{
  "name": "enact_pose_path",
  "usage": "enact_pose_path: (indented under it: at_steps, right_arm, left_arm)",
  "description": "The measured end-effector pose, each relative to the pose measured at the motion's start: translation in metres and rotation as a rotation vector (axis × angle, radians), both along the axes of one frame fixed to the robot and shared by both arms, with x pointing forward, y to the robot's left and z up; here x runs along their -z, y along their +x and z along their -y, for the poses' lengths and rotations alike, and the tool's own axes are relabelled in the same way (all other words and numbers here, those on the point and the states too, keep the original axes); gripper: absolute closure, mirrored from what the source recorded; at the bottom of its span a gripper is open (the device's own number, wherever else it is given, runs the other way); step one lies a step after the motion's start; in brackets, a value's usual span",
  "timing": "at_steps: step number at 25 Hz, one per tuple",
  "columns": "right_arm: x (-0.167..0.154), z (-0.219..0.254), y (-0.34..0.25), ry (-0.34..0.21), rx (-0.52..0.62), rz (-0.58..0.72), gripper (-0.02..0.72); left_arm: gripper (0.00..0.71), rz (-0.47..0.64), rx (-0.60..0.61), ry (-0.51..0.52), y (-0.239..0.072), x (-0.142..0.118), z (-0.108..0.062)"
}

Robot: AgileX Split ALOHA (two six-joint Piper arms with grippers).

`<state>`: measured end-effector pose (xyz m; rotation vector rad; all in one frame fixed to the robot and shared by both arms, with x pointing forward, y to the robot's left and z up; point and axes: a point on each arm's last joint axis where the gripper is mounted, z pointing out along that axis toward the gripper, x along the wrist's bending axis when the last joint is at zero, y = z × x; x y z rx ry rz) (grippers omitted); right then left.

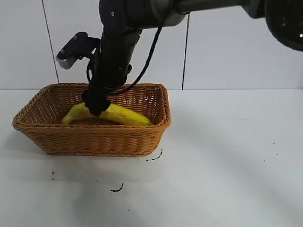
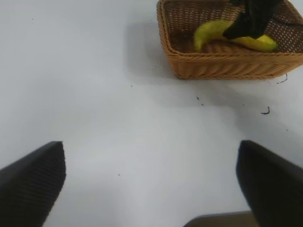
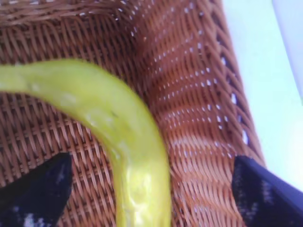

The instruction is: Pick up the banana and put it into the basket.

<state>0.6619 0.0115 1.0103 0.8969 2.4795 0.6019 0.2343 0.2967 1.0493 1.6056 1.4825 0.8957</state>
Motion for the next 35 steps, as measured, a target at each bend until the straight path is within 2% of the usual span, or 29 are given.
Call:
enact_pose_path:
  at_steps: [4, 8, 14, 18, 21, 23, 30, 35]
  right_arm:
    - [-0.017, 0.044, 0.02, 0.074, 0.192, -0.039, 0.014]
    - [-0.013, 0.111, 0.049, 0.097, 0.392, -0.114, 0.014]
    - [-0.011, 0.218, 0.078, 0.111, 0.618, -0.159, 0.014]
    - [-0.009, 0.274, 0.08, 0.153, 0.741, -0.234, 0.014]
    - [-0.007, 0.296, 0.078, 0.181, 0.792, -0.289, 0.014]
    - [-0.006, 0.303, 0.075, 0.175, 0.81, -0.326, 0.014]
    - [-0.007, 0.307, 0.073, 0.19, 0.82, -0.349, 0.014]
    - [-0.026, 0.306, 0.052, 0.202, 0.818, -0.362, 0.014]
  left_arm:
    - [0.015, 0.0, 0.0, 0.0, 0.0, 0.0, 0.0]
    - [0.015, 0.0, 0.0, 0.0, 0.0, 0.0, 0.0]
    - [0.015, 0.0, 0.0, 0.0, 0.0, 0.0, 0.0]
    - [0.015, 0.0, 0.0, 0.0, 0.0, 0.0, 0.0]
    - [0.015, 0.0, 0.0, 0.0, 0.0, 0.0, 0.0]
    - [0.015, 0.0, 0.0, 0.0, 0.0, 0.0, 0.0]
    - [0.015, 0.0, 0.0, 0.0, 0.0, 0.0, 0.0]
    - [0.015, 0.0, 0.0, 0.0, 0.0, 0.0, 0.0]
